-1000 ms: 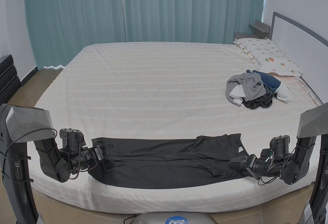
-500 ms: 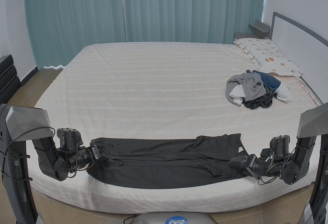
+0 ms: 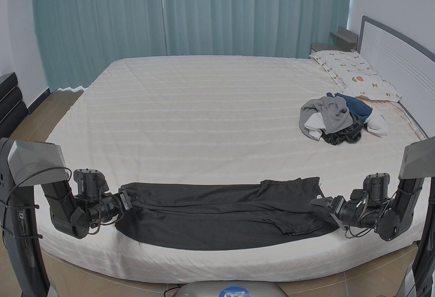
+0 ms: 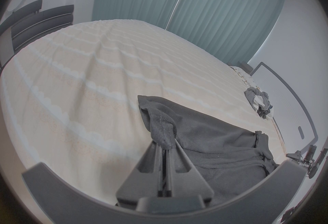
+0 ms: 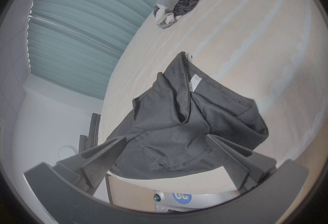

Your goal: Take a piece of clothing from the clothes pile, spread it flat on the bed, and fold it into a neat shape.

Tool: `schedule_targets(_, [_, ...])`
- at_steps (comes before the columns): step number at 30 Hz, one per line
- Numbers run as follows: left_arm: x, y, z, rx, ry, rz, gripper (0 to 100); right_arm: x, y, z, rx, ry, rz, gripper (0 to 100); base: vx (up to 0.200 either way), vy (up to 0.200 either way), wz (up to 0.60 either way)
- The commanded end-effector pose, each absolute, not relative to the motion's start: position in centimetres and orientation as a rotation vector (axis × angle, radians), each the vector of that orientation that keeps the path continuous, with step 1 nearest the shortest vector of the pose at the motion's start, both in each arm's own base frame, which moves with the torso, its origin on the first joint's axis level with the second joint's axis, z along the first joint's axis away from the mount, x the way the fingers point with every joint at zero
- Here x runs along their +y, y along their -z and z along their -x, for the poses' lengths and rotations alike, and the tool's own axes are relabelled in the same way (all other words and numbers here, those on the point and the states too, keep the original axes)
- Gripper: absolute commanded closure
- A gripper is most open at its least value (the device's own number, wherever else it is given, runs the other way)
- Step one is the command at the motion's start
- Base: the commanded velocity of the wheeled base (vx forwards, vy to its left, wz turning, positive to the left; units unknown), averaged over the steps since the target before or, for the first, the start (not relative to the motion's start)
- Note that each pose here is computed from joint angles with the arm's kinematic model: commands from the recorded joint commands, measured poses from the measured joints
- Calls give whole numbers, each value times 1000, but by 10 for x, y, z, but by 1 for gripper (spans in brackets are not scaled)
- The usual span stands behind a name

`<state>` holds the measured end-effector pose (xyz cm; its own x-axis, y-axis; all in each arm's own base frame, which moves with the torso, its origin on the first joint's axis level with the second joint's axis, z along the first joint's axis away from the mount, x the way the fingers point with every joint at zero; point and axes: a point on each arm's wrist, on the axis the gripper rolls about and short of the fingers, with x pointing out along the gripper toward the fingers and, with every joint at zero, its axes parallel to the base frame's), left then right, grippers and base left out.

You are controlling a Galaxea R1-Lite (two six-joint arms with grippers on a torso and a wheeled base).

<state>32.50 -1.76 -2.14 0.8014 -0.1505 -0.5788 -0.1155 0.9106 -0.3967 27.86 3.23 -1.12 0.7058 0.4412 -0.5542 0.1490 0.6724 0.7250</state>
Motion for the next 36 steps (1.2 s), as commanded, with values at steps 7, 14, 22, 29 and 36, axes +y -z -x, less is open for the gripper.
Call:
schedule_targets(7, [-18, 21, -330, 628, 17, 450, 100, 26, 3, -284, 740, -185, -842, 0, -29, 0, 0])
schedule_targets(14, [-19, 21, -331, 627, 14, 461, 100, 15, 0, -292, 700, -163, -855, 0, 0, 0, 0])
schedule_targets(22, [-27, 11, -343, 570, 14, 535, 100, -8, 2, -307, 644, -123, -888, 0, 0, 0, 0])
schedule_targets(29, [-36, 8, -344, 567, 35, 547, 100, -29, 2, -324, 607, -110, -1024, 0, 0, -114, 0])
schedule_targets(36, [-40, 2, -344, 538, 6, 532, 100, -39, 1, -322, 636, -177, -1119, 0, 0, -200, 0])
